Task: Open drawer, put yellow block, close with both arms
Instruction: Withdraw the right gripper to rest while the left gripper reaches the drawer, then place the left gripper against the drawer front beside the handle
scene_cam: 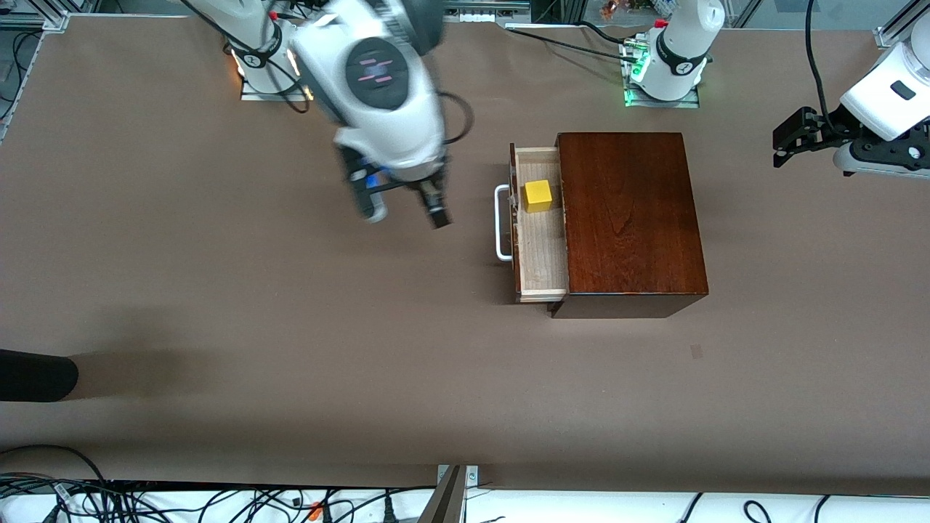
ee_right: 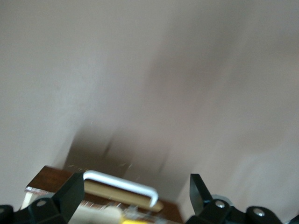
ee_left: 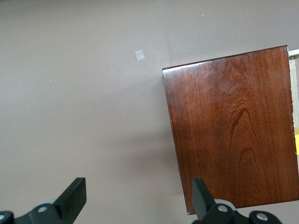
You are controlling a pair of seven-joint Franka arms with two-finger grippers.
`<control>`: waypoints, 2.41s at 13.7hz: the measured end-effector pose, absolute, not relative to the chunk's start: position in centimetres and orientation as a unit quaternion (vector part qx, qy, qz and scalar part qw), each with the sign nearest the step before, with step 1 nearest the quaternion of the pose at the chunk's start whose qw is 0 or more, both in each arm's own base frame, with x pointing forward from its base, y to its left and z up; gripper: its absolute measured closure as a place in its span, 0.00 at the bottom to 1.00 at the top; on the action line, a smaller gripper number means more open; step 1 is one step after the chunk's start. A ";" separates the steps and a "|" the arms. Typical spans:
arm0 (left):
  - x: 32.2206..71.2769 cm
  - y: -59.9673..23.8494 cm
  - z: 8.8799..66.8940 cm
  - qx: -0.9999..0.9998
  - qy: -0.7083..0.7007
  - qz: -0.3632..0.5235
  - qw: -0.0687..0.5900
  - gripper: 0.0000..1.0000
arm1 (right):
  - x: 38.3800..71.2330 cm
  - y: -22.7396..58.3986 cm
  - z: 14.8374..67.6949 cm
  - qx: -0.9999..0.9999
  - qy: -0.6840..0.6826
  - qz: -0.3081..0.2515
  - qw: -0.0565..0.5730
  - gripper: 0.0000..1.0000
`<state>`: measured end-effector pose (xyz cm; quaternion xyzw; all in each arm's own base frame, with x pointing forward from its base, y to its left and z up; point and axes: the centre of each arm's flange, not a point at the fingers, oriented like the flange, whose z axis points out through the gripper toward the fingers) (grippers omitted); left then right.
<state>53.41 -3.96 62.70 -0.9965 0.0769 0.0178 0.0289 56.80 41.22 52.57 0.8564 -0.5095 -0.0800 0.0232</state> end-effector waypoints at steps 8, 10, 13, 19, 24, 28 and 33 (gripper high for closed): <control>54.5 -9.8 58.5 -0.990 0.127 0.064 0.014 0.00 | 60.0 11.6 57.4 0.974 -0.206 -0.097 0.015 0.00; 55.1 -14.2 55.4 -0.982 0.159 0.093 -0.027 0.00 | 59.5 7.1 57.8 0.985 -0.144 -0.092 0.008 0.00; 55.6 -24.2 50.8 -0.958 0.254 0.119 -0.057 0.00 | 58.7 2.2 57.5 0.996 -0.057 -0.064 -0.005 0.00; 55.7 -36.2 44.5 -0.835 0.533 0.047 -0.131 0.00 | 57.2 -1.7 57.7 0.999 -0.012 -0.043 0.019 0.00; 53.3 -44.7 40.0 -0.707 0.697 -0.024 -0.111 0.00 | 57.2 -1.8 58.2 0.999 -0.011 -0.033 0.021 0.00; 50.4 -47.6 36.2 -0.665 0.744 0.009 -0.061 0.00 | 57.0 -1.7 58.5 0.999 -0.011 -0.031 0.021 0.00; 50.0 -47.3 31.1 -0.641 0.767 0.007 -0.026 0.00 | 57.0 -1.7 58.2 0.999 -0.011 -0.035 0.021 0.00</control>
